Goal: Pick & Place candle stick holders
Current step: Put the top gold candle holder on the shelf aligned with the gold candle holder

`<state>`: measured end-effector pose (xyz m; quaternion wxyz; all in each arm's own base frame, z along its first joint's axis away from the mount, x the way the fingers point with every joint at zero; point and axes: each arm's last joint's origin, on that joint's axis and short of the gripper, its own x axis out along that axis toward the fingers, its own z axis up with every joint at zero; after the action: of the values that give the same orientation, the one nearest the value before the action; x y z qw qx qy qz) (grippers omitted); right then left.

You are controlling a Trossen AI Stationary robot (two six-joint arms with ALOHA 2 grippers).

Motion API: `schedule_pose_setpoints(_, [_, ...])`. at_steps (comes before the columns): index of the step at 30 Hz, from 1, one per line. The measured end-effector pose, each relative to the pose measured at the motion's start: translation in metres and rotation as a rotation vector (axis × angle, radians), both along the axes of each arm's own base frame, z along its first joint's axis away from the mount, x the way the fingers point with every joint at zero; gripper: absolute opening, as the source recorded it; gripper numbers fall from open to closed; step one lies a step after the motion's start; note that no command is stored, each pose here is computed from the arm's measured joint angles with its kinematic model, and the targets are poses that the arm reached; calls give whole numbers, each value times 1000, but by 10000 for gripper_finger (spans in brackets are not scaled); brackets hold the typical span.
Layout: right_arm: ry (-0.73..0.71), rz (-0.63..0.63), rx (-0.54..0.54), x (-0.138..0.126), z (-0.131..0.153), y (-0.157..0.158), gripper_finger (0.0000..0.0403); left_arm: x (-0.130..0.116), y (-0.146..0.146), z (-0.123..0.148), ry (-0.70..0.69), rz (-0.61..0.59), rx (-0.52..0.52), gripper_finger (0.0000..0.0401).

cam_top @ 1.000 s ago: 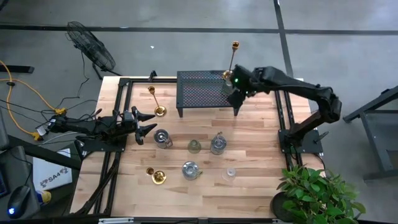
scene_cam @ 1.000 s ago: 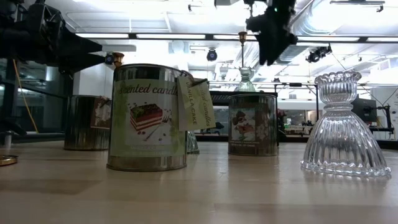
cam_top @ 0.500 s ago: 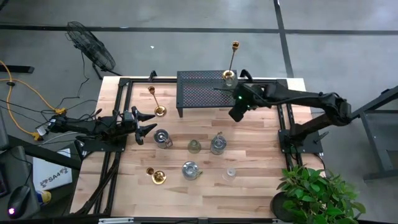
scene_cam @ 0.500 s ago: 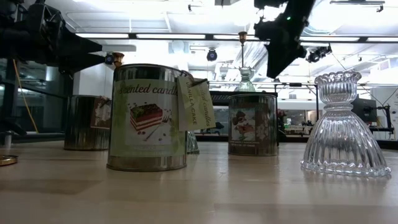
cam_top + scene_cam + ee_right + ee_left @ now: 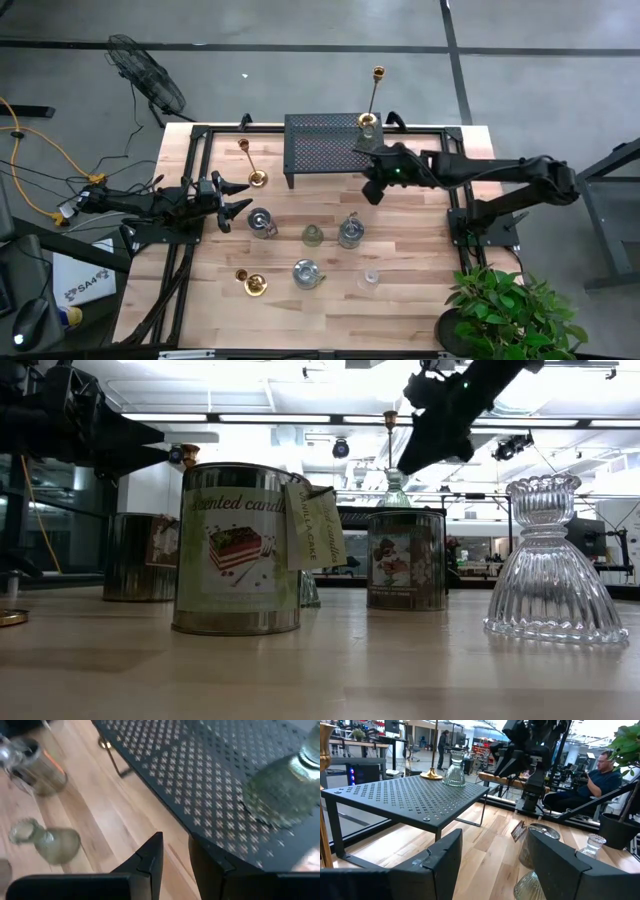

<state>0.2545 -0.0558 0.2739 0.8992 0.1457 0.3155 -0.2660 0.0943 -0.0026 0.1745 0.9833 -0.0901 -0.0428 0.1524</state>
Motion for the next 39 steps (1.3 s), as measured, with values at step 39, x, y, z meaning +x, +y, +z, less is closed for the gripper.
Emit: schedule_pose_setpoints(39, [-104, -109, -163, -5, -37, -22, 84, 0, 0, 0, -1, 0, 0, 218])
